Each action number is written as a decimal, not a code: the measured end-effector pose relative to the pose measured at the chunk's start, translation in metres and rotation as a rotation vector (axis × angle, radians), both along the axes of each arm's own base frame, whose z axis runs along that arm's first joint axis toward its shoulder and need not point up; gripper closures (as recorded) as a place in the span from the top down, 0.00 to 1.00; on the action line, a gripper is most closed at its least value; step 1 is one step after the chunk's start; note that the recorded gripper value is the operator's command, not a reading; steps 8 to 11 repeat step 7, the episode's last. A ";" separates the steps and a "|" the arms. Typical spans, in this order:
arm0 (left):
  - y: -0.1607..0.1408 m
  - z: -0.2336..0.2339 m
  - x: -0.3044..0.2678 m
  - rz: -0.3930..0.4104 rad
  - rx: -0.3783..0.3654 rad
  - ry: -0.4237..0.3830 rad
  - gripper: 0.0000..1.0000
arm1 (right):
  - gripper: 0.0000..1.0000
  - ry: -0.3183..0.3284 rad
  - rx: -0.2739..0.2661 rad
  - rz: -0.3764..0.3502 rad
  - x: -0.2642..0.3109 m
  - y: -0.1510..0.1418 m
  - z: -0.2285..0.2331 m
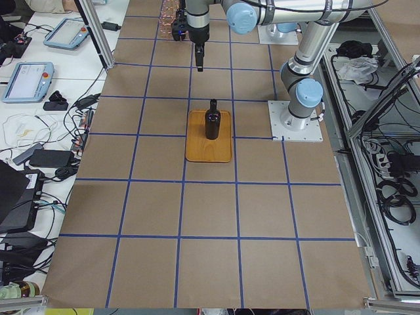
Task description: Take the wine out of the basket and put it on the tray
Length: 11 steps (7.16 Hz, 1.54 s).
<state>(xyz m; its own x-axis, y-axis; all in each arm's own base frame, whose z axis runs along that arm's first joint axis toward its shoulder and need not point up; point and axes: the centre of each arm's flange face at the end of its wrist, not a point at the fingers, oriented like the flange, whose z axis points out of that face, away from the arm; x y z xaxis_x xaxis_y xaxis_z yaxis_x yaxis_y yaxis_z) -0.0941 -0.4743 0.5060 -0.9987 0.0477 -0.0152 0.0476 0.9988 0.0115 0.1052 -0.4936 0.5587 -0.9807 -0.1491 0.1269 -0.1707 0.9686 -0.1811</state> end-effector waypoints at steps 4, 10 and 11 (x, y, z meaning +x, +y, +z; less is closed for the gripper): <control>0.029 0.015 -0.061 -0.083 -0.031 0.042 1.00 | 1.00 -0.009 -0.003 -0.004 0.001 0.000 0.000; 0.032 0.011 -0.062 -0.091 -0.021 0.042 1.00 | 1.00 -0.006 -0.004 -0.004 0.000 -0.001 0.000; 0.032 0.011 -0.062 -0.091 -0.021 0.042 1.00 | 1.00 -0.006 -0.004 -0.004 0.000 -0.001 0.000</control>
